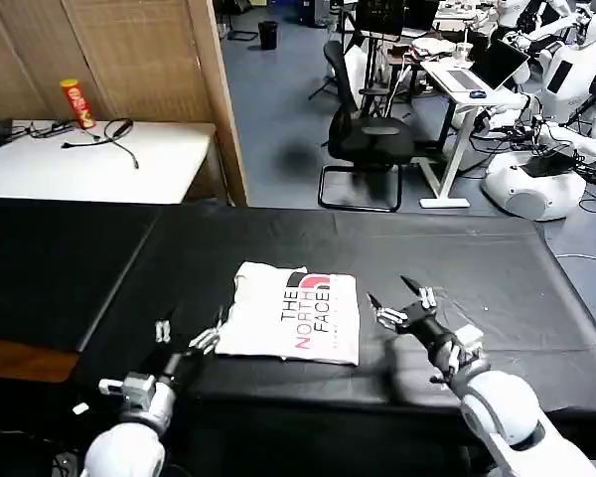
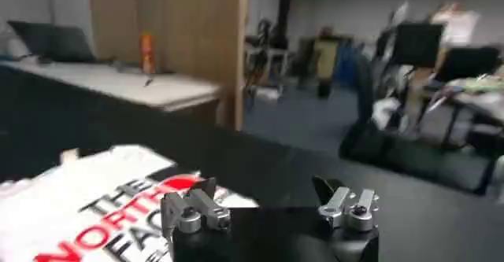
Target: Fold and organize the clothes.
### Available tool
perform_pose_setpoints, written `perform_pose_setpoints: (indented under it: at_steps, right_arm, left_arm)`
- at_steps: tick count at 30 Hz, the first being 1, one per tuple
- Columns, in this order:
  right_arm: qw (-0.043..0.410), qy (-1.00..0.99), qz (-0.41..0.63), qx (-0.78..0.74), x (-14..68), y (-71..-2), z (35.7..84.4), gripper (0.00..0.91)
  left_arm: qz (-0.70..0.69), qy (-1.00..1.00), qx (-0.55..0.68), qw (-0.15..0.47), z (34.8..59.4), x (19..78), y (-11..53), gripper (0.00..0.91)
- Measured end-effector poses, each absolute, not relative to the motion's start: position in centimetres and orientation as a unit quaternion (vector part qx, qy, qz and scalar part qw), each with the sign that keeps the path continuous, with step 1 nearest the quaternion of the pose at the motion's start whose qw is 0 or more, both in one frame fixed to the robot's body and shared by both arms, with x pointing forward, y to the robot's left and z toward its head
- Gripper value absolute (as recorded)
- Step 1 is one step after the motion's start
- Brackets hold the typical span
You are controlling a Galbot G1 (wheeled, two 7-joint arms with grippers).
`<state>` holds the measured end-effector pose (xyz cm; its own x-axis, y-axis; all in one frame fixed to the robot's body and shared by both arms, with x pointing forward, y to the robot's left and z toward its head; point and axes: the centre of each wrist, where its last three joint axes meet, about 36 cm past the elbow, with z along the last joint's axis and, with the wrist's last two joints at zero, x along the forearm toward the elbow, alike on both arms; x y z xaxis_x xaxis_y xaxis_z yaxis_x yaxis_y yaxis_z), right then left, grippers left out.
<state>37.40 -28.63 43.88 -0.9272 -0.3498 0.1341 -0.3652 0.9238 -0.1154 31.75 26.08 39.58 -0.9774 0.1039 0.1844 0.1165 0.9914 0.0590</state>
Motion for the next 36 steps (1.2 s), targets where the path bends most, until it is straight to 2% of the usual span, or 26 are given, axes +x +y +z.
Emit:
perform_pose_setpoints:
  at_steps: [6,13,18,26,36]
  right_arm:
    - [0.012,-0.99,0.069,0.125,32.2,-28.1,42.0,0.878]
    - [0.005,-0.996,0.071,0.055,25.8,-27.7,40.9,0.878]
    - [0.042,-0.996,0.072,0.022,21.9,-27.0,40.6,0.878]
    - [0.15,-0.988,0.039,-0.014,17.2,-25.1,41.4,0.878]
    - [0.172,-0.984,0.033,-0.015,15.9,-24.6,42.0,0.878]
  left_arm:
    - [-0.033,-0.994,-0.043,0.096,40.3,29.6,26.5,0.878]
    - [-0.021,-0.99,-0.029,0.134,40.8,25.0,26.4,0.878]
    - [-0.013,-0.986,-0.026,0.164,41.4,21.8,25.9,0.878]
    - [-0.021,-0.979,-0.022,0.204,42.5,19.0,25.9,0.878]
    - [-0.018,-0.976,-0.026,0.217,43.9,18.4,25.8,0.878]
